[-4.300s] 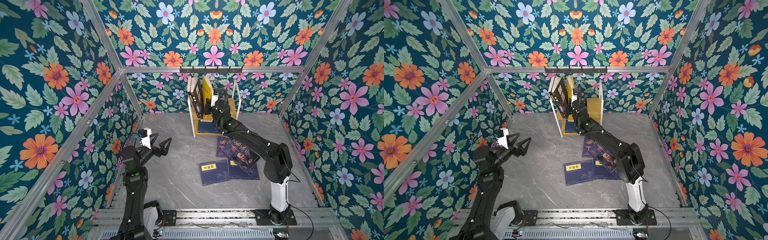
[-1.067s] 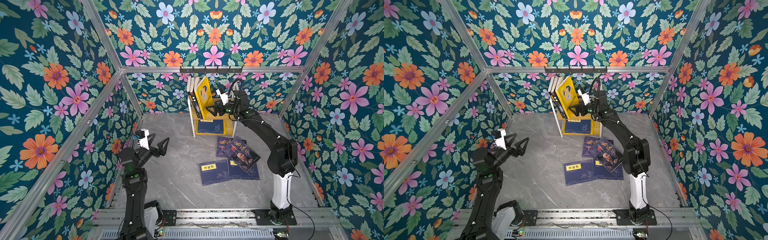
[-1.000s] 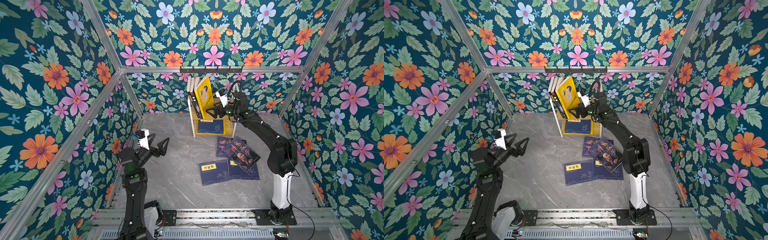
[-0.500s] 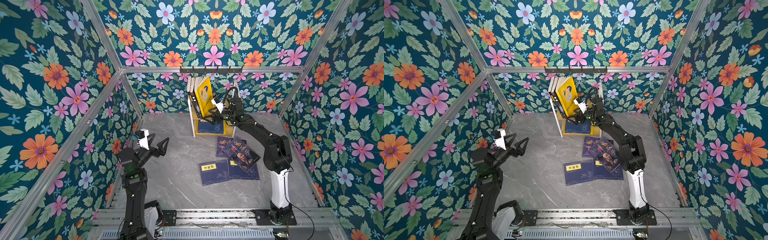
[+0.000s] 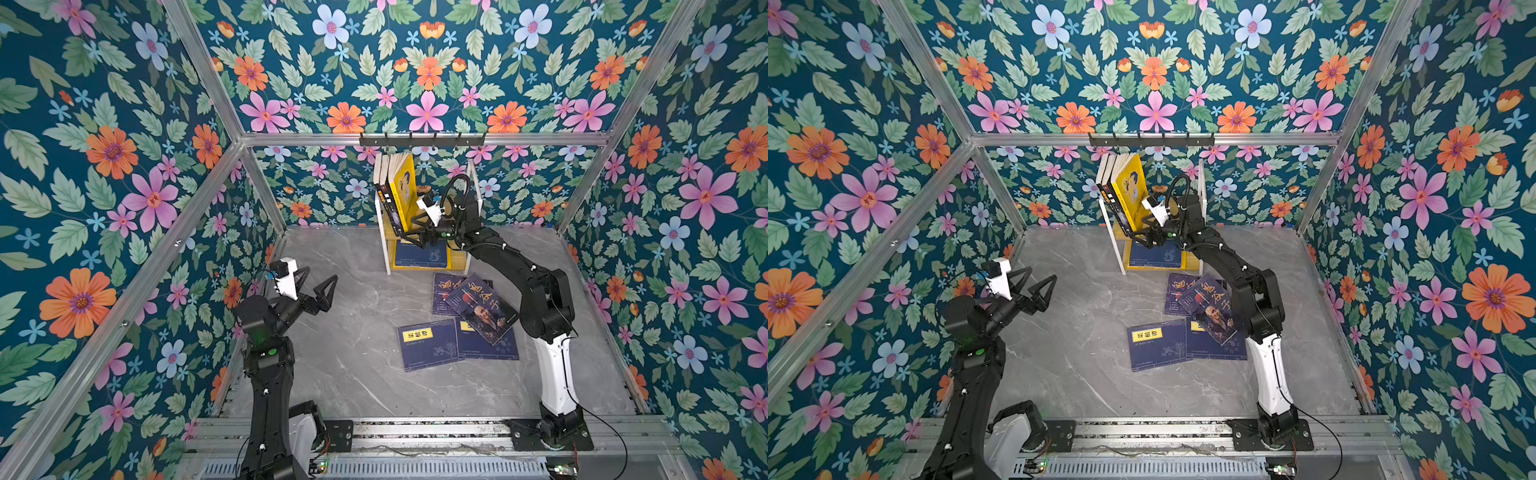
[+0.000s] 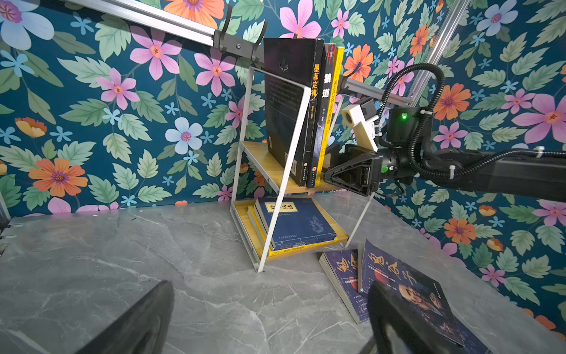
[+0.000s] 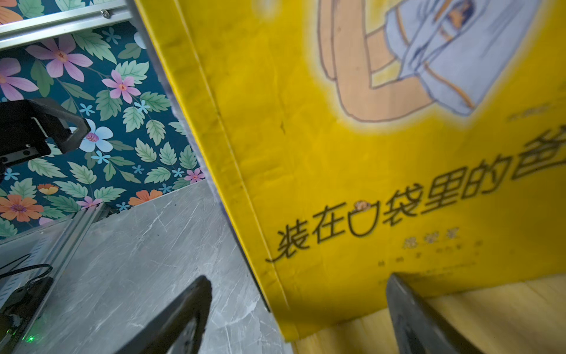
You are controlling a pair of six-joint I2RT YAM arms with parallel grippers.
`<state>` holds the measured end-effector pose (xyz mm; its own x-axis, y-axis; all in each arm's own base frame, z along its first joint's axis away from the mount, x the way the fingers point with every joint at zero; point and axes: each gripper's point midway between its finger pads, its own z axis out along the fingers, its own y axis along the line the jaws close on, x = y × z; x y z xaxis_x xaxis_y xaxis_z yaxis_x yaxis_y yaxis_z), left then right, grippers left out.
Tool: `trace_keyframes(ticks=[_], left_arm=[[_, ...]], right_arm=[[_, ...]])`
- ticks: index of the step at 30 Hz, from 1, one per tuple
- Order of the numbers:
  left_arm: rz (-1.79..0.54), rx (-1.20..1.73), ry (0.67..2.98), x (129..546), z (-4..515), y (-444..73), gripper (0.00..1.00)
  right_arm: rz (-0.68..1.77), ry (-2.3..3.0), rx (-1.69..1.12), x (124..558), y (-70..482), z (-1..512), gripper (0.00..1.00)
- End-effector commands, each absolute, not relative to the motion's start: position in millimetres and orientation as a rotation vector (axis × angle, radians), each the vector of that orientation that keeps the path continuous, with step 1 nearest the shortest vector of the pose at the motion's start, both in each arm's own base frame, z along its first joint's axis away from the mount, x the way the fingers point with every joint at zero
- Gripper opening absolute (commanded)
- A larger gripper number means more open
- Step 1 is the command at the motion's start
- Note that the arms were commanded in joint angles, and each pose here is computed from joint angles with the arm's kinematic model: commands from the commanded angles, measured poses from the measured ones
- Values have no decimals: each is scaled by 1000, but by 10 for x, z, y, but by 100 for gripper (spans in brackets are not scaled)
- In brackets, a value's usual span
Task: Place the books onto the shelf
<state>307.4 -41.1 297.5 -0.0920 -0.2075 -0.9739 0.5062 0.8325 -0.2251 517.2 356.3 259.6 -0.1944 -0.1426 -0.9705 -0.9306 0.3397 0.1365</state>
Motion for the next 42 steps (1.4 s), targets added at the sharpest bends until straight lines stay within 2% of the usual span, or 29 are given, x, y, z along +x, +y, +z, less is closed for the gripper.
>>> trace_keyframes(ticks=[1,13,28,39,42], left_arm=[[-601,253,1556,3073,2964,-412,100],[-601,256,1557,3069,2959,-418,100],[-598,255,1557,3074,2961,-411,100],[-598,255,1560,3073,2950,-413,100],[-599,255,1562,3074,2941,-416,100]], right_arm=[[978,1632,-1007,5154,3599,2499,86],[864,1659,-968,5215,3623,2473,73],[830,1639,-965,5235,3627,2558,62],[823,1622,-986,5186,3615,2641,62],[821,1613,-993,5129,3598,2698,66]])
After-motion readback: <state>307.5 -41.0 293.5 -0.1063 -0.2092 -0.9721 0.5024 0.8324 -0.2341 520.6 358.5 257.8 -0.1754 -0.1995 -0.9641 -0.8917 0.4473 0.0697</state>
